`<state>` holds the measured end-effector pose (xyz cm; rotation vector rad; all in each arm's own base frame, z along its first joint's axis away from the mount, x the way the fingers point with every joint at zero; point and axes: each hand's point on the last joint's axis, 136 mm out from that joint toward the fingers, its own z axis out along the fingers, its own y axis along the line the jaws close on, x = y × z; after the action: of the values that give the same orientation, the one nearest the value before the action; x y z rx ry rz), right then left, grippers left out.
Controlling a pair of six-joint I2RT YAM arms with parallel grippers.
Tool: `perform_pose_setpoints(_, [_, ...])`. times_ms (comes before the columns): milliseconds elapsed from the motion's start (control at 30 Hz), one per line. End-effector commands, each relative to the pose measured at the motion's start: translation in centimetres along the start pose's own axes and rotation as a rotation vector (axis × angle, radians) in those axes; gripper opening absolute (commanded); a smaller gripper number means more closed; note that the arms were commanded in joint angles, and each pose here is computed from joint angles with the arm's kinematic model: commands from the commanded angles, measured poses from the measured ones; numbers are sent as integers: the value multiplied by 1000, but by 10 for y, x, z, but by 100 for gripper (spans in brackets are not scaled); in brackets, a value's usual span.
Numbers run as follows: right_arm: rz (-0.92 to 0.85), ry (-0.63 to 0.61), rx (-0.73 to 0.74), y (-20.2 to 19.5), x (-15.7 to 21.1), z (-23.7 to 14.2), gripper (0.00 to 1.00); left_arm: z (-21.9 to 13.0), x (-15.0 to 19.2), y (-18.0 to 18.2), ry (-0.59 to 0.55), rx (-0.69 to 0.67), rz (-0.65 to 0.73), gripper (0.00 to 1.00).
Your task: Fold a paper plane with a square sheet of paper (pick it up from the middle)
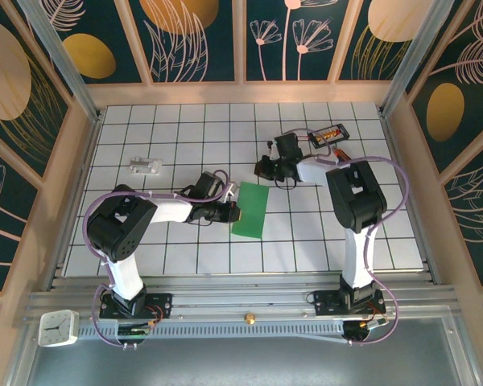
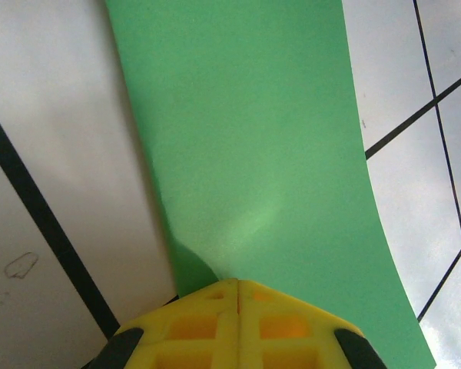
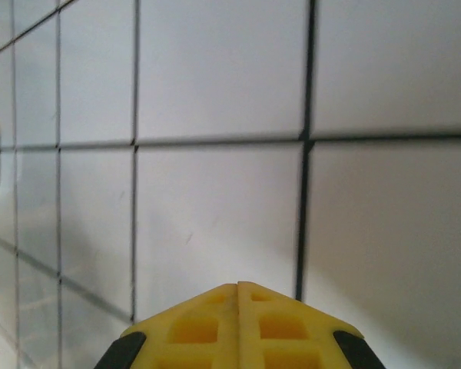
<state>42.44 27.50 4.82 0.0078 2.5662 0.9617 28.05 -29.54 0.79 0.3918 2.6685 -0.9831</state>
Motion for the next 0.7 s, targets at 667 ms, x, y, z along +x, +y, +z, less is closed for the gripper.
perform_pose_setpoints(667, [-4,174,-8,-9,86,41,0,-2,70,31,226,-145,-149,2])
